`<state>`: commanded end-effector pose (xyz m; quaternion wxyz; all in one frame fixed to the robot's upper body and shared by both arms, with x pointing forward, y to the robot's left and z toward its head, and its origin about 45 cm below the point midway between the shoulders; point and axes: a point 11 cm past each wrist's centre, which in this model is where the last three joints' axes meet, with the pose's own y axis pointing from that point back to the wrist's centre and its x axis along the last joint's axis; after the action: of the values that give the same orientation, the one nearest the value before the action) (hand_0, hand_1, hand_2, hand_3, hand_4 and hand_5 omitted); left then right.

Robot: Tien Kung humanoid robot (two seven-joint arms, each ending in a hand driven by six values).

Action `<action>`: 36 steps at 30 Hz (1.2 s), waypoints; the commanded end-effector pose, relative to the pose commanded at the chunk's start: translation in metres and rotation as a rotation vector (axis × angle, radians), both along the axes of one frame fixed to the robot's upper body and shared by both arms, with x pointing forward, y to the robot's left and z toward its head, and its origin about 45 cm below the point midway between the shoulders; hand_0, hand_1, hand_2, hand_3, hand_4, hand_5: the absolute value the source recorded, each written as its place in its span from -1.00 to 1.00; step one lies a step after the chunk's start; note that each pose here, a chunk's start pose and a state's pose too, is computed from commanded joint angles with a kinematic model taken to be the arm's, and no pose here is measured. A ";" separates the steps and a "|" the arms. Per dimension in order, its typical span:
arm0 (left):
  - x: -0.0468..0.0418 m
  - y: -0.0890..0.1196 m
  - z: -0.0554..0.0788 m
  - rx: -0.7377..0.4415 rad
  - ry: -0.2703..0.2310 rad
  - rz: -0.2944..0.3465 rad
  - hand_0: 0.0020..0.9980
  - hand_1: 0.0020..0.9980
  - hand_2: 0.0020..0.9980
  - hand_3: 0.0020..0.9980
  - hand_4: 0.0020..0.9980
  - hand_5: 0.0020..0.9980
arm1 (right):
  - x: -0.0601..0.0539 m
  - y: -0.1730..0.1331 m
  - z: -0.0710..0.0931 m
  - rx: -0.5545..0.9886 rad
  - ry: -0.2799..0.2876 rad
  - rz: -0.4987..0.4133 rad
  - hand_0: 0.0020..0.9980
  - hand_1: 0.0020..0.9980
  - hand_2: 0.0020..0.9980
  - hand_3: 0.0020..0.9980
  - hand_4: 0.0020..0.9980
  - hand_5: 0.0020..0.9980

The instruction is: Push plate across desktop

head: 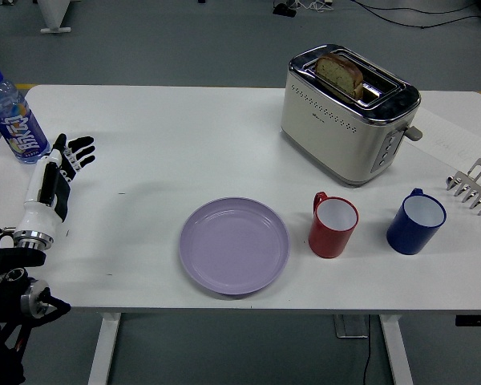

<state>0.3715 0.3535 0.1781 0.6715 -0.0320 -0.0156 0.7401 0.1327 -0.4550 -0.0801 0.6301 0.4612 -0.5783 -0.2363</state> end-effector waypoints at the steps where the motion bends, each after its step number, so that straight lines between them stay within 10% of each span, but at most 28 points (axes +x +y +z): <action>1: -0.0003 0.004 0.001 0.004 0.001 0.007 0.50 0.54 0.52 0.28 0.24 1.00 | 0.000 0.000 0.000 0.000 0.000 0.000 0.28 0.21 0.34 0.22 -0.63 -0.76; 15: -0.0155 0.062 0.006 -0.008 0.098 0.093 0.50 0.54 0.51 0.29 0.24 1.00 | 0.001 0.002 0.000 0.002 0.000 0.000 0.28 0.21 0.34 0.22 -0.63 -0.76; 36: -0.0212 0.070 0.003 -0.098 0.084 0.134 0.49 0.54 0.52 0.30 0.25 1.00 | -0.002 0.002 -0.001 0.002 0.008 -0.001 0.28 0.21 0.34 0.22 -0.63 -0.76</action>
<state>0.3503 0.4239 0.1808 0.6181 -0.0325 0.0466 0.7840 0.1307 -0.4532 -0.0814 0.6317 0.4607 -0.5757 -0.2391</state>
